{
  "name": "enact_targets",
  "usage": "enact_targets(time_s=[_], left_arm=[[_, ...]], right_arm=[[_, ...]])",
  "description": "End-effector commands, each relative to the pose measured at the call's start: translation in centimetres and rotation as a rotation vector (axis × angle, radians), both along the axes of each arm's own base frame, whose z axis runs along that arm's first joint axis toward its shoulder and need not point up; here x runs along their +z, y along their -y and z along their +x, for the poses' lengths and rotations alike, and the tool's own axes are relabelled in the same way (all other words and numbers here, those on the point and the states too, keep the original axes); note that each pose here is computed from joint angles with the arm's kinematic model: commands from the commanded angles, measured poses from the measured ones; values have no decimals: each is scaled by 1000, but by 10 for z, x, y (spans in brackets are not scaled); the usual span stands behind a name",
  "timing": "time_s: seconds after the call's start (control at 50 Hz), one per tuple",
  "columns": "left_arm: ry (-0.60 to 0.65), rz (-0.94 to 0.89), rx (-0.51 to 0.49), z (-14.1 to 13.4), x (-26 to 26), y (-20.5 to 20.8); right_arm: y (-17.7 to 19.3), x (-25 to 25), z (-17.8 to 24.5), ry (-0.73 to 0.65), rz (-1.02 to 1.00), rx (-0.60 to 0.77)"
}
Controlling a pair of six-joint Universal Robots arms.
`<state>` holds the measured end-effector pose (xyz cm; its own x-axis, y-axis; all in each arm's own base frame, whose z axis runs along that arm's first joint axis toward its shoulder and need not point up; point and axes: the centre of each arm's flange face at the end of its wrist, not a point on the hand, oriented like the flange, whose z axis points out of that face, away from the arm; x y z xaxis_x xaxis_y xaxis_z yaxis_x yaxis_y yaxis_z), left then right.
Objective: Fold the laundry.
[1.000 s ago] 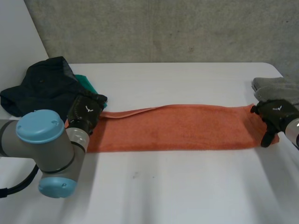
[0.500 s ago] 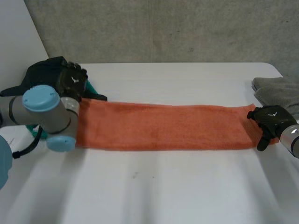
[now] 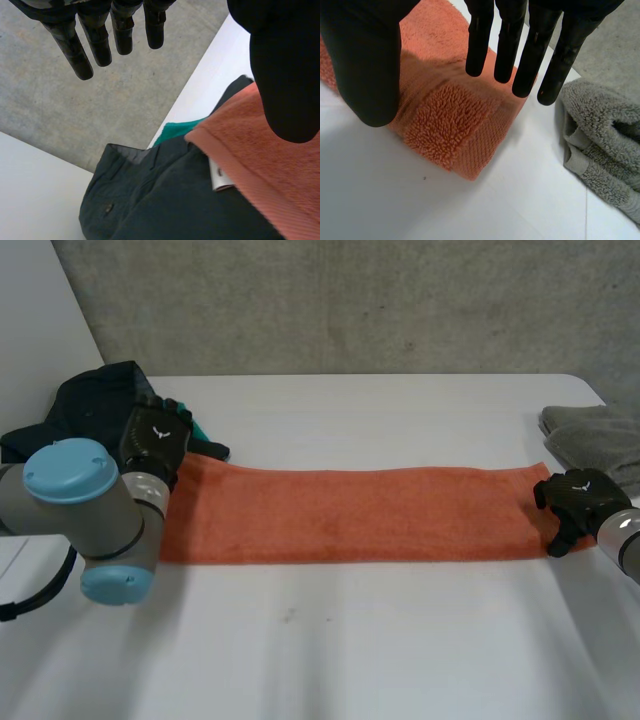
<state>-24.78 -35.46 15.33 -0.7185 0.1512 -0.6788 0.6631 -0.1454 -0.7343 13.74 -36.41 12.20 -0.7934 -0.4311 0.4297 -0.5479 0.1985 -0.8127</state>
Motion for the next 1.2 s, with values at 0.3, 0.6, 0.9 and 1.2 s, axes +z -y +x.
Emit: enact_targets(time_s=[0.3,0.6,0.9,1.2], left_arm=[[-22,-17,-10,6,25,-28],[-83,-27,-13,15,45,-51],[-106,-16,-12,17,45,-57],[-119,-9,-89,-6,43,-72]], right_arm=[[19,51,-98,-223,-150,-205],[9,81,6,-341,-341,152],[-121,53,261,-96,-627,925],[-144,36,277,15,-507,891]])
